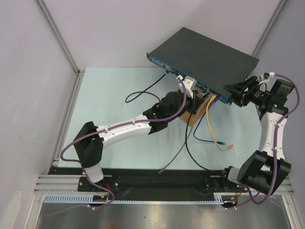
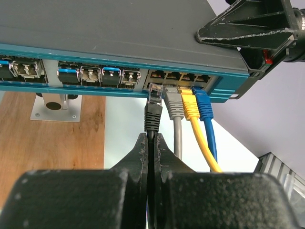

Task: Insert the plug into the switch port

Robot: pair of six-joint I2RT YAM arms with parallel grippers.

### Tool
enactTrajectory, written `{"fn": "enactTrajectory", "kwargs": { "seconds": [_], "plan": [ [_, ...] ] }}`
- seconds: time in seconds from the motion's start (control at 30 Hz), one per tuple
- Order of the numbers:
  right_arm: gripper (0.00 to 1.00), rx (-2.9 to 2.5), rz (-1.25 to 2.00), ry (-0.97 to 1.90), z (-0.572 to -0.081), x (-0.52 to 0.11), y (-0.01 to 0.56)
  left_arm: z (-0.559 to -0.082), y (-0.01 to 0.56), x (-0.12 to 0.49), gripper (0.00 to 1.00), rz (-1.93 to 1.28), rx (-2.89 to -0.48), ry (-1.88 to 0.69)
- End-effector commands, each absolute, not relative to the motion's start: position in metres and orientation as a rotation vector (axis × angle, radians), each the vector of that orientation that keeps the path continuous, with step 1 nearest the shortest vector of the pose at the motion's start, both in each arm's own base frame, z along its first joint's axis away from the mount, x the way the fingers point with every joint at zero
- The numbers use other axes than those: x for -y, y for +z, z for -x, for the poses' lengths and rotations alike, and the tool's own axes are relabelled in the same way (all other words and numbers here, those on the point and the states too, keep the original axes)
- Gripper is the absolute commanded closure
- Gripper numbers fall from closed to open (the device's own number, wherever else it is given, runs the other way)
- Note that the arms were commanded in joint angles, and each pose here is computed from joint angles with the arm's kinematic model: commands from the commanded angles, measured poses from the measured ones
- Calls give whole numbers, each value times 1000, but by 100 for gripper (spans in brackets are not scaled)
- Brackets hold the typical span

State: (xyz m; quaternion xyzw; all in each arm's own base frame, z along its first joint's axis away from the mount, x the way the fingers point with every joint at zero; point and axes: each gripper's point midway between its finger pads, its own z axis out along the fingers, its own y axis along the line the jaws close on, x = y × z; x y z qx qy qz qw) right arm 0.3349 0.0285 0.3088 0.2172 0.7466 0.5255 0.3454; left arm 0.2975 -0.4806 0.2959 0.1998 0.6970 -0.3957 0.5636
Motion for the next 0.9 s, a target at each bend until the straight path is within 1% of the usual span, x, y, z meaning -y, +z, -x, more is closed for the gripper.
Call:
{"fn": "enactTrajectory", "kwargs": {
  "seconds": [0.0,0.37,0.87],
  "plan": [
    [100,-1926,-416,1345,-339,-42,316,-304,316,481,100,-416,-1629,-980],
    [100,-1920,-403,1340,-339,-42,317,-301,305,477,100,-393,-1703,-1002],
    [100,-1933,-342,1295,-338,-46,315,-308,316,487,100,-391,-1738,-992]
  ]
}}
